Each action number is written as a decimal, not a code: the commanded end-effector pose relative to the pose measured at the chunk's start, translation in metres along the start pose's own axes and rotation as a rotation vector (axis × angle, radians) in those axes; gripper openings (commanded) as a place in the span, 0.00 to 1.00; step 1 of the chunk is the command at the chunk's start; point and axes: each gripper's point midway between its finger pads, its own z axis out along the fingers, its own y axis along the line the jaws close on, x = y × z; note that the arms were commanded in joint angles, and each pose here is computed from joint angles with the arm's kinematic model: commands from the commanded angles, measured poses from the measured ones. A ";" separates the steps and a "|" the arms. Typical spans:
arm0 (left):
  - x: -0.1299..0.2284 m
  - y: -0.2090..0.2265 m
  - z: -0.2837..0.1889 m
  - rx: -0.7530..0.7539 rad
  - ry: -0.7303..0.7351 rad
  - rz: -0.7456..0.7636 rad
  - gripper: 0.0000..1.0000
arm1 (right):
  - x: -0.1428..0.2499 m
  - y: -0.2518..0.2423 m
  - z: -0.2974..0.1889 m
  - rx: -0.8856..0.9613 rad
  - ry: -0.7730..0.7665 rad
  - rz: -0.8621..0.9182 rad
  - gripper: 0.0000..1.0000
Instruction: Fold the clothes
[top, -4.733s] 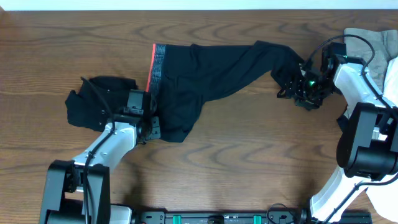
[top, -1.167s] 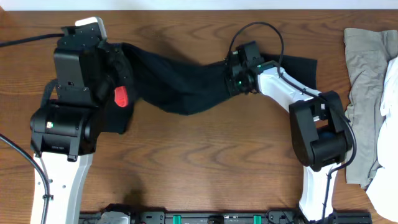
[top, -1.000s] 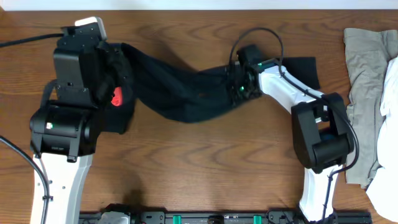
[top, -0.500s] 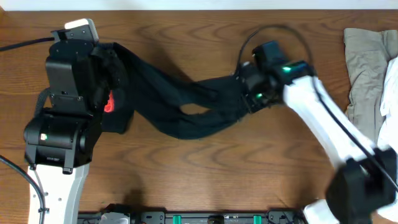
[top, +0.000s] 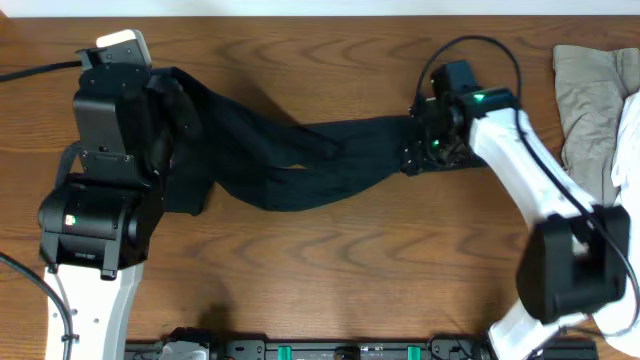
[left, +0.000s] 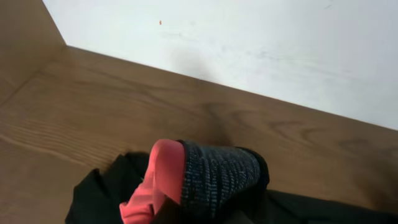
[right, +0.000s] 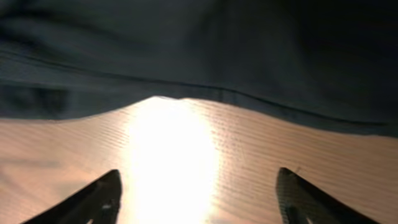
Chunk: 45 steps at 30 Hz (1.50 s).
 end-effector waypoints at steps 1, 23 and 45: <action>-0.015 0.005 -0.013 -0.018 -0.051 -0.006 0.06 | 0.003 -0.014 0.031 0.029 0.059 0.095 0.80; -0.011 0.007 -0.013 -0.024 -0.034 0.000 0.06 | -0.007 -0.043 0.057 0.112 0.050 0.182 0.01; -0.006 0.008 -0.013 -0.031 -0.013 0.022 0.06 | -0.005 -0.154 0.027 0.140 -0.051 0.481 0.70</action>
